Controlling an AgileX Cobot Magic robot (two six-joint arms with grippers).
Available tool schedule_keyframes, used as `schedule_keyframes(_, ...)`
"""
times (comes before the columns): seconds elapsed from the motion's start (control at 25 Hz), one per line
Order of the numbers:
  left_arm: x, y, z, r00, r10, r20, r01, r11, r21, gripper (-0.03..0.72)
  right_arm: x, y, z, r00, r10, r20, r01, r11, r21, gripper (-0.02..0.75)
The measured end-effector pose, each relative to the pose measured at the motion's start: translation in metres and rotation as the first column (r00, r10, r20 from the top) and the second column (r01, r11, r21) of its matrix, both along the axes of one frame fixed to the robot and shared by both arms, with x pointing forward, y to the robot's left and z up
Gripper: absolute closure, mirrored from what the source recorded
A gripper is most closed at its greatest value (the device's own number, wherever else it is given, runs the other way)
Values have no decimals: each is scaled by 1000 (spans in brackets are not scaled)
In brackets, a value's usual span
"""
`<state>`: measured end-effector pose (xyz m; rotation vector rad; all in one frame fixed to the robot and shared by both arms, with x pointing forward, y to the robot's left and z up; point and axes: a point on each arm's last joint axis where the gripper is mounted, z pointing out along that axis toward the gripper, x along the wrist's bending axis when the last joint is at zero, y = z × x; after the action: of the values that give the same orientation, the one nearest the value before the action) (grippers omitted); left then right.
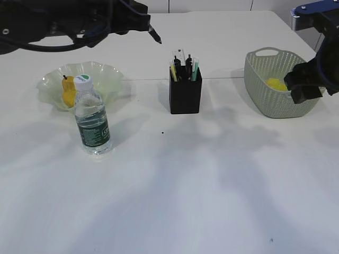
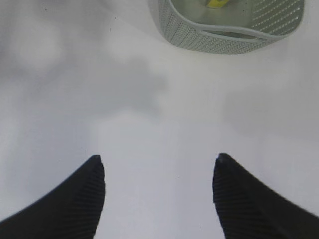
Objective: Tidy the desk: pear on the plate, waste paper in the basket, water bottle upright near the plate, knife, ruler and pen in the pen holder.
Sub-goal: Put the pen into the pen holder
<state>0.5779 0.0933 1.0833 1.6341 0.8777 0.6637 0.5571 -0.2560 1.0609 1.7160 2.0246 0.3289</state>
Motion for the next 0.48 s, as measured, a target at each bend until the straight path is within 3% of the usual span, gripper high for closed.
schedule_keyframes(0.48, 31, -49, -22, 998, -26, -52, 29, 998, 48, 612, 0, 0, 0, 1000, 0, 0, 0, 1000, 2, 234)
